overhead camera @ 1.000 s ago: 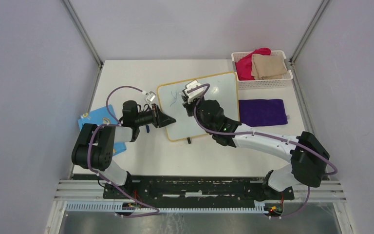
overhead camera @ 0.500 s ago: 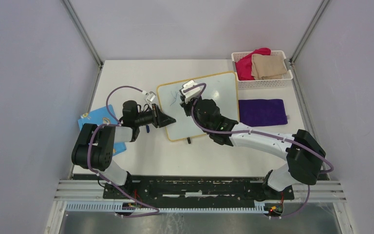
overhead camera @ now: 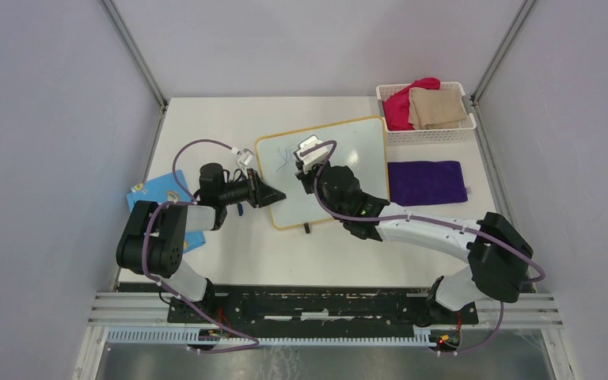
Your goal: Write a sentence on the whiteboard
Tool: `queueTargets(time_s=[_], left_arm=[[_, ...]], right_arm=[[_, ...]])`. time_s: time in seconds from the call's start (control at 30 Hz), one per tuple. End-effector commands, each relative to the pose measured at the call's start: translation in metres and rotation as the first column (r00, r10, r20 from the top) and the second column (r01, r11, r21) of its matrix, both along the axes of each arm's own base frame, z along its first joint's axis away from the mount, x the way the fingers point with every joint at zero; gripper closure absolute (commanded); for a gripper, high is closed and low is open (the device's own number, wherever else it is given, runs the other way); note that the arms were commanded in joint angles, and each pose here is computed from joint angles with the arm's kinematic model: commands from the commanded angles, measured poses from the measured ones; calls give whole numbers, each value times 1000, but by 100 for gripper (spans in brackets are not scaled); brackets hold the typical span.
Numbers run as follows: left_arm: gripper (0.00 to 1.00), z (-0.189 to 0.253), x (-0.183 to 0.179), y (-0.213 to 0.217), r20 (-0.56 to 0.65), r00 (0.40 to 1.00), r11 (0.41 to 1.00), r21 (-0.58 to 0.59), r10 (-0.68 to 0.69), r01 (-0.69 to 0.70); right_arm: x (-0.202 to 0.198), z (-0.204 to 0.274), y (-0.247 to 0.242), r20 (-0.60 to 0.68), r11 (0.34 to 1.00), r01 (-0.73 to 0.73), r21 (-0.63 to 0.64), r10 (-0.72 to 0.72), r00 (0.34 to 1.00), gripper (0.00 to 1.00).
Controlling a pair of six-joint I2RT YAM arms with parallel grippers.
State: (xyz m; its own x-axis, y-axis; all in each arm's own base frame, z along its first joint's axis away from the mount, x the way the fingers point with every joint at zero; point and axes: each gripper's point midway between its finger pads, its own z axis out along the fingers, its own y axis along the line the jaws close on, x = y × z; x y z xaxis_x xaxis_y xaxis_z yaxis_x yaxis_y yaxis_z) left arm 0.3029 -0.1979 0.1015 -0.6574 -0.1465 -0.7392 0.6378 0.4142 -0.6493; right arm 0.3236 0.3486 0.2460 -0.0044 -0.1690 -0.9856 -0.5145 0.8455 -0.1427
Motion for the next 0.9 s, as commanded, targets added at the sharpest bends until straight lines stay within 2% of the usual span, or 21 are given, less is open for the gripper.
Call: queueTargets(time_s=[0.0,0.87], left_arm=[[66,-4,10,5,43,999,998,49,34,-36],[66,-7,9,4,40,999,997,64,28,-31]], right_arm=[[1,2,-14,10,999,40,1,-40,999,100],[12,33,-21,58,995,92,33,-94,994,100]])
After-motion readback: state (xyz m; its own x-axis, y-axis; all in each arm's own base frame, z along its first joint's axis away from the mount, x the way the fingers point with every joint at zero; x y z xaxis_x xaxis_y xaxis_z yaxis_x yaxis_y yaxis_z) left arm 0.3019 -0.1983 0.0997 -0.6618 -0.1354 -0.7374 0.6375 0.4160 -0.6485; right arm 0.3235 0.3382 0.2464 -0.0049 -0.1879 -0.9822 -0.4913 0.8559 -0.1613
